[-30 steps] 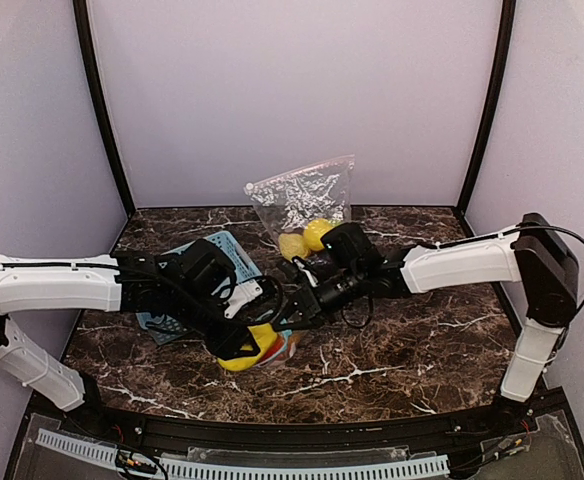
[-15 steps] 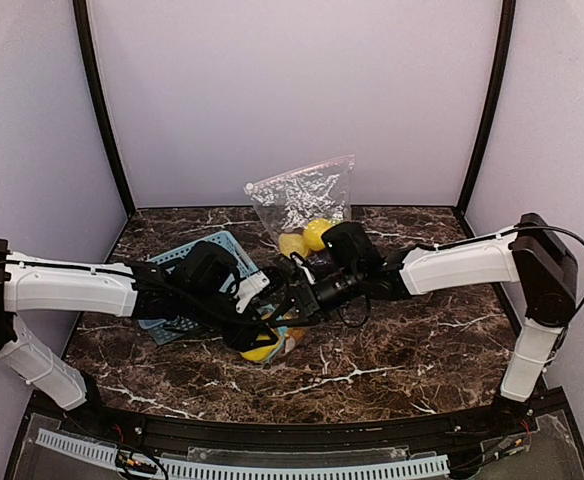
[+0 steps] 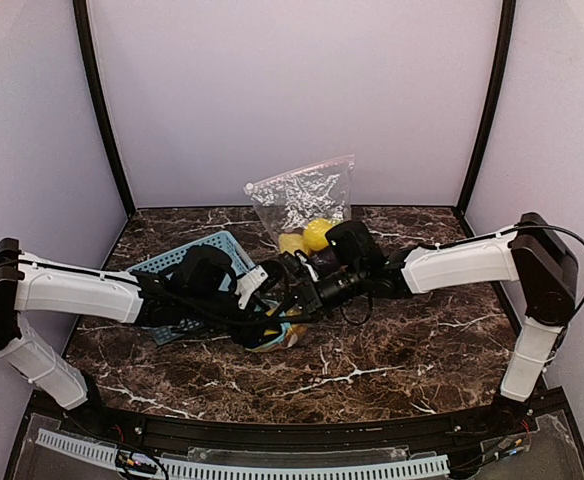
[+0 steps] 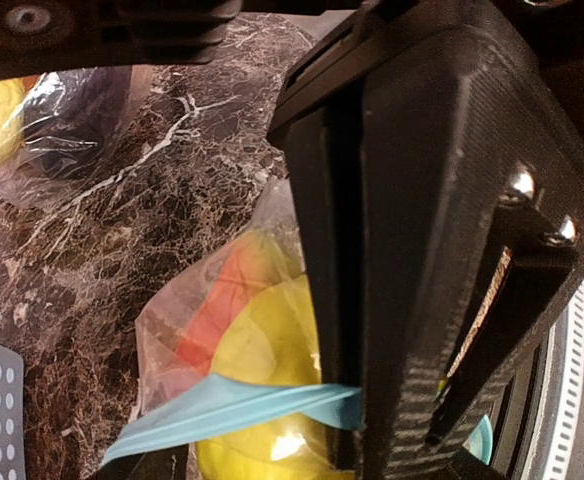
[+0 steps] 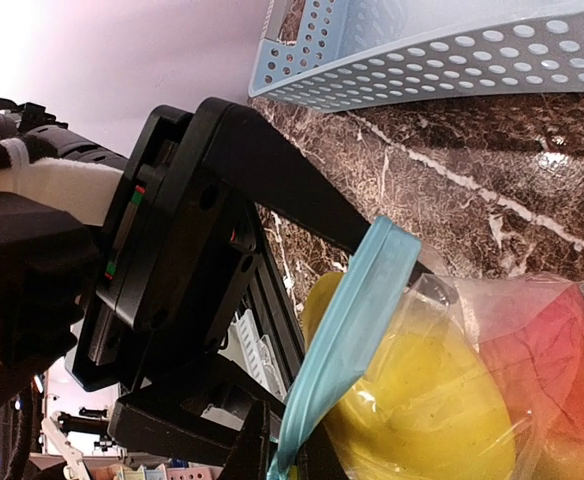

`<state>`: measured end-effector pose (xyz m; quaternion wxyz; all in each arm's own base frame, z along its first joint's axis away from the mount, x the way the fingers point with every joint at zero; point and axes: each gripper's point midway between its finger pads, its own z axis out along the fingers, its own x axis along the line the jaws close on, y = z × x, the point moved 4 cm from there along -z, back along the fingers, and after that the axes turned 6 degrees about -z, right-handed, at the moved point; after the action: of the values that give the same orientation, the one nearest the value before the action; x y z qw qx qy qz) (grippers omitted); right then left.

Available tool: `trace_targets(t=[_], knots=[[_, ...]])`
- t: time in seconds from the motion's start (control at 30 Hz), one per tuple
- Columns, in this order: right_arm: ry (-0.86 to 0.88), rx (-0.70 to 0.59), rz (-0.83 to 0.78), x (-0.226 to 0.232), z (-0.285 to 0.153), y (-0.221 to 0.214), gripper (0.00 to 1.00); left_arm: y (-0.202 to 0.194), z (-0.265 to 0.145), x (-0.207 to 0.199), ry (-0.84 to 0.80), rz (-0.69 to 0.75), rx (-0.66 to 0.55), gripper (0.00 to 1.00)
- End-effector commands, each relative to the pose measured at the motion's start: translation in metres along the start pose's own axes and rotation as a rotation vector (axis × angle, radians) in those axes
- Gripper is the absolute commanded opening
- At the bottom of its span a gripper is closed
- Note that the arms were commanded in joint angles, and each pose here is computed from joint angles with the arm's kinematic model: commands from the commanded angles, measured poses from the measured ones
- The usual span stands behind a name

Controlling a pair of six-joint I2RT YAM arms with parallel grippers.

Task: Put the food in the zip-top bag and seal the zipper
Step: Place the fake fruit in the zipper food storage bag, then adjust the zipper food storage bag at the center of the board.

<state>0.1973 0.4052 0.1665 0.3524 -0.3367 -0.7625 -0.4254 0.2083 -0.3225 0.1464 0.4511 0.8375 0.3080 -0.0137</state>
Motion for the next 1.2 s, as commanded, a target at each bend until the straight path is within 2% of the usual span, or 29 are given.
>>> trace_targets(t=[0.0, 0.17, 0.4, 0.53, 0.7, 0.8, 0.87, 0.9, 1.1, 1.17], knots=[[-0.012, 0.030, 0.035, -0.007, 0.006, -0.013, 0.00, 0.043, -0.011, 0.001, 0.001, -0.016, -0.195, 0.73], [-0.058, -0.001, 0.060, -0.015, -0.001, -0.012, 0.00, 0.038, -0.027, 0.002, 0.015, -0.059, -0.194, 0.82], [-0.089, -0.036, 0.072, -0.019, -0.009, -0.008, 0.00, 0.032, -0.061, -0.015, -0.045, -0.107, -0.202, 0.94], [-0.094, -0.045, 0.073, -0.018, -0.012, -0.006, 0.00, 0.025, -0.078, -0.017, -0.043, -0.142, -0.198, 0.96], [-0.103, -0.053, 0.077, -0.019, -0.014, -0.005, 0.00, -0.005, -0.094, 0.012, 0.052, -0.276, -0.184, 0.96], [-0.105, -0.054, 0.081, -0.020, -0.014, -0.005, 0.00, -0.024, -0.093, 0.024, 0.078, -0.372, -0.164, 0.89], [-0.104, -0.053, 0.081, -0.019, -0.014, -0.005, 0.00, -0.035, -0.090, 0.027, 0.078, -0.410, -0.140, 0.80], [-0.103, -0.053, 0.081, -0.019, -0.014, -0.005, 0.00, -0.041, -0.088, 0.029, 0.082, -0.426, -0.124, 0.74], [-0.105, -0.054, 0.082, -0.019, -0.015, -0.005, 0.00, -0.060, -0.077, 0.038, 0.103, -0.485, -0.062, 0.54], [-0.105, -0.055, 0.081, -0.019, -0.015, -0.005, 0.00, -0.061, -0.073, 0.039, 0.098, -0.495, -0.056, 0.52]])
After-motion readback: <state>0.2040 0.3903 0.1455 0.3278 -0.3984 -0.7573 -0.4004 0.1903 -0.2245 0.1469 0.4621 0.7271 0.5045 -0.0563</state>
